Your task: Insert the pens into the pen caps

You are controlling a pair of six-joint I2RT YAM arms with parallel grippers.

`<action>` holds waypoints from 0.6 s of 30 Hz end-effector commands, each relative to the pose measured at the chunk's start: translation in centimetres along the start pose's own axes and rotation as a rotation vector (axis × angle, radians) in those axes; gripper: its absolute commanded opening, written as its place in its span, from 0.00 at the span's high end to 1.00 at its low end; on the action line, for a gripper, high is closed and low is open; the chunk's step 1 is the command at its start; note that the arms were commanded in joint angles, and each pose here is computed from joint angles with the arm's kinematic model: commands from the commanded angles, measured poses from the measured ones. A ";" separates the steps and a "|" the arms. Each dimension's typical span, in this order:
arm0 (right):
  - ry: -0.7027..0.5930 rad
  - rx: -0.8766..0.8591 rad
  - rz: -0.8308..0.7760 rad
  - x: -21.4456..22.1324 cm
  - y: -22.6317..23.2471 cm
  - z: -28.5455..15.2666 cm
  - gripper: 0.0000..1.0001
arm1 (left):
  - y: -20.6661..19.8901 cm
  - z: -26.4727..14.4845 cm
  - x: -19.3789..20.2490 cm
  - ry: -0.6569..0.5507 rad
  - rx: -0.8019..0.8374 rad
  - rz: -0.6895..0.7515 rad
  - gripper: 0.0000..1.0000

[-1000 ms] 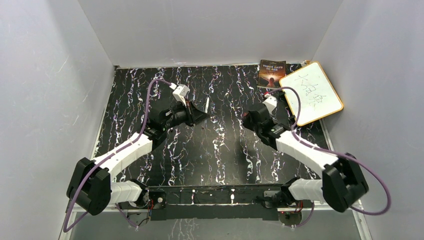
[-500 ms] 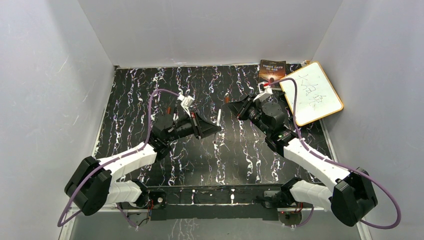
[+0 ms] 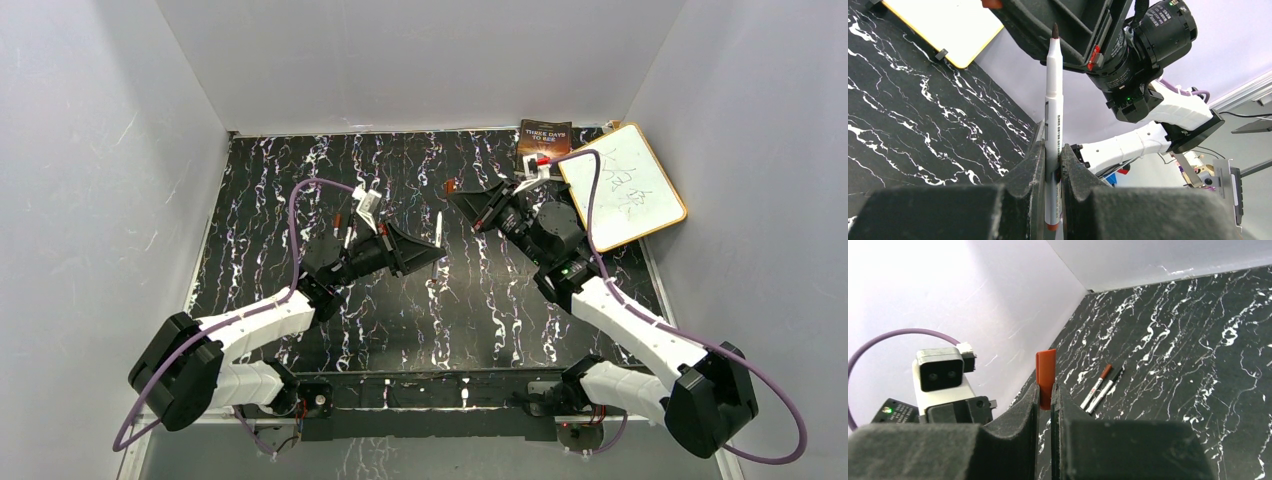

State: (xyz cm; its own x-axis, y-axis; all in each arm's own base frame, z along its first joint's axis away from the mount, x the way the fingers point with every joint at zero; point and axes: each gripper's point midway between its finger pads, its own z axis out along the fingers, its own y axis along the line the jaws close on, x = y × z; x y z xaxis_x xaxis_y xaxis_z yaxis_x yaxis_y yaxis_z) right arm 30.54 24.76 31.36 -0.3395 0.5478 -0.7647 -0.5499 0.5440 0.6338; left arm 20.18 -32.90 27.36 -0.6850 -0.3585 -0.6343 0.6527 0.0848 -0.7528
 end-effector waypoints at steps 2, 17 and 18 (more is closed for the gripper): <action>-0.130 -0.154 -0.002 -5.2 5.2 -0.4 1.00 | -1.4 0.3 -1.4 -0.053 0.054 0.050 1.00; -0.089 -0.204 0.014 -4.7 6.2 -0.1 1.00 | -1.8 1.2 -2.1 -0.045 0.063 0.081 1.00; -0.081 -0.200 0.014 -4.4 6.0 0.0 1.00 | -1.9 1.2 -2.2 -0.044 0.060 0.086 1.00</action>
State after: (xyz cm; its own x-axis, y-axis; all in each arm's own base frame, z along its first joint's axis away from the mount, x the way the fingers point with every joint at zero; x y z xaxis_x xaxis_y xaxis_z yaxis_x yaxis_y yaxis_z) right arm 29.11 25.47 35.11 -0.3391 0.5858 -0.7361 -0.6273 0.4424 0.6410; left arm 20.91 -33.43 26.93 -0.6839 -0.3583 -0.6355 0.6509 0.0936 -0.7533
